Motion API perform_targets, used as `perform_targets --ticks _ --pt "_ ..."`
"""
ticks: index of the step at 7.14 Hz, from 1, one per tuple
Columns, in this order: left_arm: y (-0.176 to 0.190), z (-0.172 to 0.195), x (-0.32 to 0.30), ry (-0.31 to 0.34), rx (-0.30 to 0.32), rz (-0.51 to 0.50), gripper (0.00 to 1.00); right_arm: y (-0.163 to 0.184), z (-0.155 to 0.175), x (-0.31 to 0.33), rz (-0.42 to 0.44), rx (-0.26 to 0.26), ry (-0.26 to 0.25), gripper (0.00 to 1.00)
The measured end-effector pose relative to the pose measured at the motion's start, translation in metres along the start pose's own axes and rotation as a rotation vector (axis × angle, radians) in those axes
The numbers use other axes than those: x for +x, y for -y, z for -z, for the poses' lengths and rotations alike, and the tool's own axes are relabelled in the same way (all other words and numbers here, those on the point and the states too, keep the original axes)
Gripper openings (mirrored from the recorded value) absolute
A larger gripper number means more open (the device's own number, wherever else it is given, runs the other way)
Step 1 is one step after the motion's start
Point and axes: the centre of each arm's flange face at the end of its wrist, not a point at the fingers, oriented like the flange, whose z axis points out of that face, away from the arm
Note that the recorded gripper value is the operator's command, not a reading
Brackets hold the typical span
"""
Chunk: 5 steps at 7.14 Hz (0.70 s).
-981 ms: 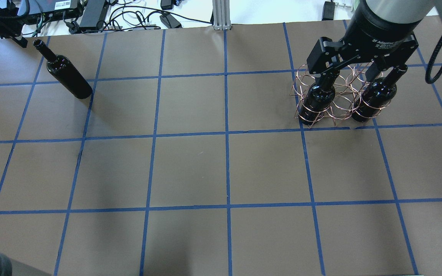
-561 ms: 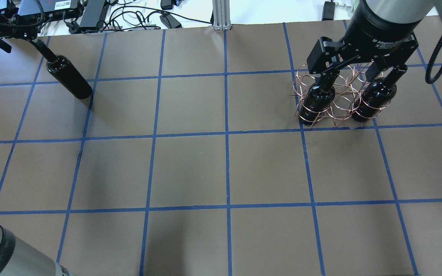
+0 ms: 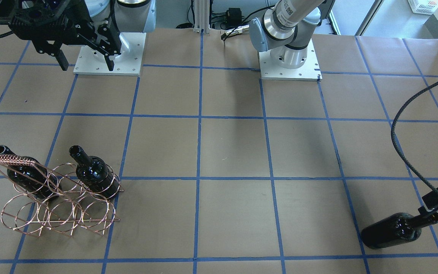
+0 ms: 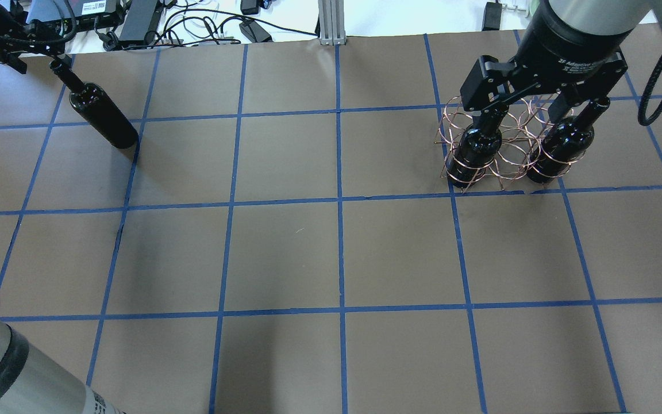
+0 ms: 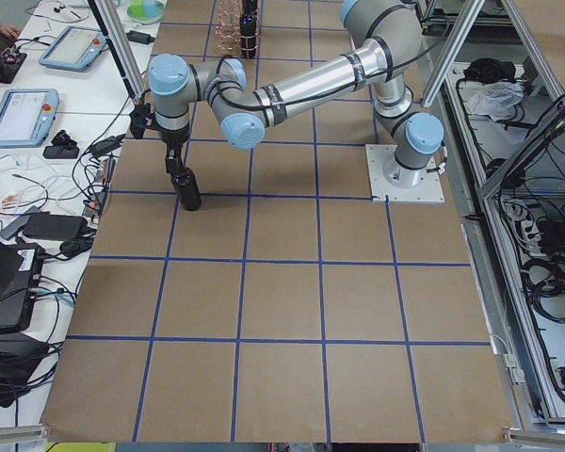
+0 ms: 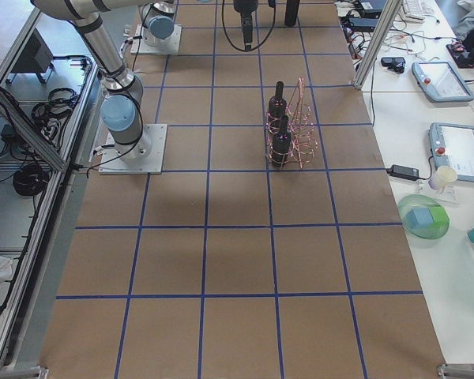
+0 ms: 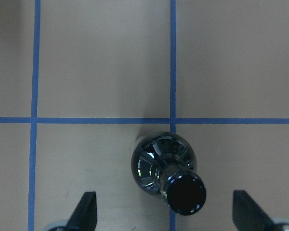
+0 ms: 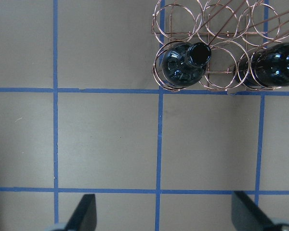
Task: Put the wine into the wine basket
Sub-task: 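Lower the left gripper over the bottle neck and close on it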
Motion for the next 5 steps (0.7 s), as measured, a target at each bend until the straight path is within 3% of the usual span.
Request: perform_targets --ticks 5 --pt "0.012 -0.032 0.006 -0.004 -0.002 -0.008 0.98 0.000 0.000 0.000 0.001 0.001 0.001 1.00"
